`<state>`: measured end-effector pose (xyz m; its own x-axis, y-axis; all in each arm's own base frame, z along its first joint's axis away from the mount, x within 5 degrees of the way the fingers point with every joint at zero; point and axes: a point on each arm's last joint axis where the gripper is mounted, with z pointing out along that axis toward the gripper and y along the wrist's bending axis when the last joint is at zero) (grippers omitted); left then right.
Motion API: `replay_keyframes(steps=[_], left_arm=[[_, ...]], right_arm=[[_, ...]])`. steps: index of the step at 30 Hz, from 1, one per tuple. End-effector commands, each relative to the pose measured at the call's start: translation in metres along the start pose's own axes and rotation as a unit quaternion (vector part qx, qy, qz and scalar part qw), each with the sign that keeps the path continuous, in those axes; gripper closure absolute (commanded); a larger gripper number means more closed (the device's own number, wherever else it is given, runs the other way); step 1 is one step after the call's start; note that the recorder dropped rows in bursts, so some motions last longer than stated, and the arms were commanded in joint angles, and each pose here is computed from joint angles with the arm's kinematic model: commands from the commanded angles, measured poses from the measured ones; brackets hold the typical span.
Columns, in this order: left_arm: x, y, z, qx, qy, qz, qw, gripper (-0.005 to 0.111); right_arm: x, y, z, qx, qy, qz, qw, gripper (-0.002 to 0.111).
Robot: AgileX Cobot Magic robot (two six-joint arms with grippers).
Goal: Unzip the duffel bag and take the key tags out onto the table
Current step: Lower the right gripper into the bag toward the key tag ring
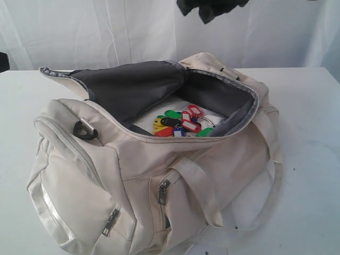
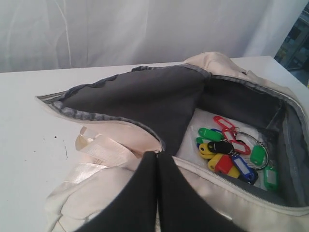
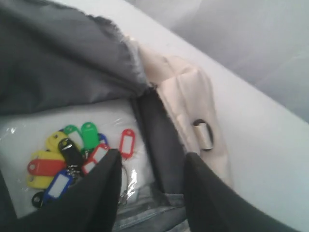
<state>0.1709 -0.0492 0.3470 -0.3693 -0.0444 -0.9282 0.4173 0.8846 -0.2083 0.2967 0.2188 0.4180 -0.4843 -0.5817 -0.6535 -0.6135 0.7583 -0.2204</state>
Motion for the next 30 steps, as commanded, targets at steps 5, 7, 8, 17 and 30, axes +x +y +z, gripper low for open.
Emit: replay_keyframes(steps=[5,7,8,17,30], left_arm=[[-0.003,-0.004,-0.003,0.015,-0.007,0.005,1.000,0.107],[-0.003,-0.003,-0.003,0.008,-0.010,0.019,1.000,0.107],[-0.004,-0.001,-0.003,0.001,-0.015,0.039,0.999,0.107],[0.001,-0.003,0.005,0.028,0.008,0.179,0.983,0.107],[-0.001,-0.002,0.007,0.028,-0.012,0.142,0.989,0.107]], right_arm=[[0.013,0.009,0.073,-0.049,0.122,-0.026,0.991,0.069],[0.013,0.011,0.085,-0.050,0.124,-0.027,0.991,0.069],[0.014,0.012,0.089,-0.050,0.124,-0.027,0.991,0.069],[0.020,0.011,0.095,-0.041,0.154,0.022,0.987,0.069],[0.015,-0.005,0.098,-0.019,0.117,0.102,0.988,0.070]])
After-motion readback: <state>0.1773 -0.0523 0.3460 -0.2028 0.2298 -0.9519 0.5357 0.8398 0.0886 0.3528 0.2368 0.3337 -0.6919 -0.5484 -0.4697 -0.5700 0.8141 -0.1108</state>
